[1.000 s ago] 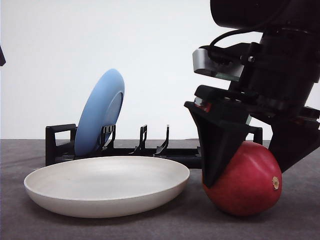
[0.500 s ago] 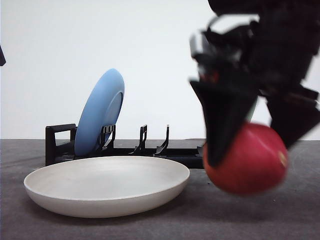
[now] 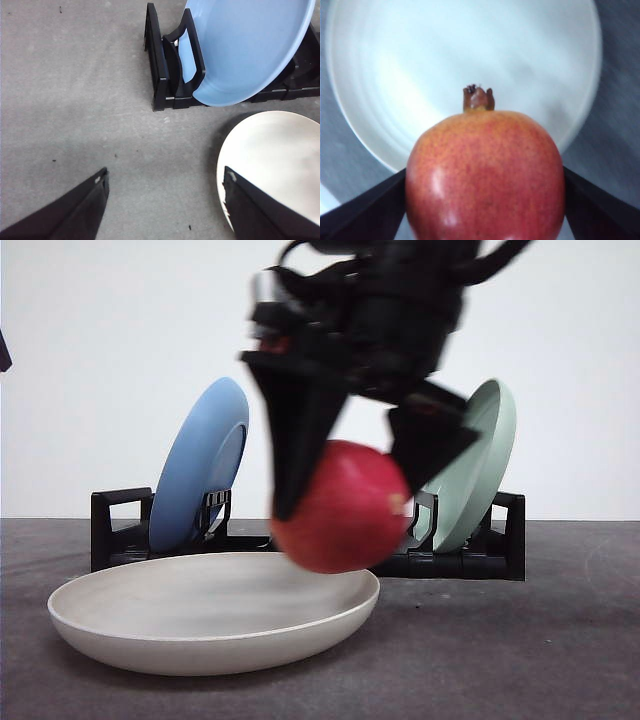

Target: Place pomegranate in white plate

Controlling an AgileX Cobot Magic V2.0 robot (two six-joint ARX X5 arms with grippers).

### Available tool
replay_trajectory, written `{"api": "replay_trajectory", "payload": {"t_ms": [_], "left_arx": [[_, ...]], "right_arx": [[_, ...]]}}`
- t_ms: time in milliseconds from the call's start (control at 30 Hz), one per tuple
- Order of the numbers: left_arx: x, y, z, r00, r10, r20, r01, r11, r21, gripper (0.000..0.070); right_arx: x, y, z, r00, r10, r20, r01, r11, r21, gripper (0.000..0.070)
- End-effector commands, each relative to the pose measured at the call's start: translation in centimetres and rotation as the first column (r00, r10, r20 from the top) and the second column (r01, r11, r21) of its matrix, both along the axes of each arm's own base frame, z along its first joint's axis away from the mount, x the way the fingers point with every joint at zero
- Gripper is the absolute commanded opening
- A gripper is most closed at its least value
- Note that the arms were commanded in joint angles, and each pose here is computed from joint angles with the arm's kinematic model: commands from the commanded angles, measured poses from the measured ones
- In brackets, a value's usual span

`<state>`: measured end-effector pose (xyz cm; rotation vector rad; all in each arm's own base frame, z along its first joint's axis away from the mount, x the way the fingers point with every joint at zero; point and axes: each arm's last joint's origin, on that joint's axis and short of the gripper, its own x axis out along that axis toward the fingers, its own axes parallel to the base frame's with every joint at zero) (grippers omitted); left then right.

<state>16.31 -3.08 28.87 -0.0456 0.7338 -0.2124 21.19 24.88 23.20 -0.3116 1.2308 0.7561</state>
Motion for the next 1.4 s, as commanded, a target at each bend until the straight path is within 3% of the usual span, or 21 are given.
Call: {"api": "replay_trajectory", "payload": {"t_ms": [0, 267, 767, 867, 1033, 1200, 1367], "left_arx": [[0.2, 0.0, 0.2, 1.0, -0.003, 0.01, 0.003, 1.0, -0.003, 0.043], [0.2, 0.0, 0.2, 1.0, 0.004, 0.008, -0.004, 1.0, -0.01, 0.043], [0.3, -0.1, 0.3, 1.0, 0.004, 0.023, -0.003, 1.0, -0.013, 0.043], [0.3, -0.1, 0.3, 1.0, 0.004, 0.023, -0.004, 1.0, -0.013, 0.043], [0.3, -0.1, 0.3, 1.0, 0.004, 0.023, -0.004, 1.0, -0.013, 0.043], [0.3, -0.1, 0.3, 1.0, 0.004, 0.022, -0.004, 1.0, -0.013, 0.043], [0.3, -0.1, 0.3, 1.0, 0.004, 0.023, -0.004, 1.0, -0.013, 0.043]], "right_arx": [[0.5, 1.5, -0.3, 0.999, 0.047, 0.012, -0.047, 0.999, -0.001, 0.0521], [2.1, 4.4, -1.7, 0.995, 0.088, 0.051, -0.09, 0.995, 0.031, 0.0521], [2.6, 5.6, -3.4, 0.993, 0.1, 0.066, -0.102, 0.994, 0.043, 0.0524], [2.6, 5.7, -3.8, 0.993, 0.1, 0.057, -0.102, 0.994, 0.025, 0.0562], [2.2, 6.0, -3.3, 0.989, 0.096, 0.108, -0.099, 0.995, 0.024, 0.0692], [2.1, 6.0, -1.5, 0.978, 0.09, 0.186, -0.104, 0.993, 0.063, 0.07], [1.7, 5.1, 0.5, 0.958, 0.068, 0.277, -0.114, 0.982, 0.153, 0.07]]}}
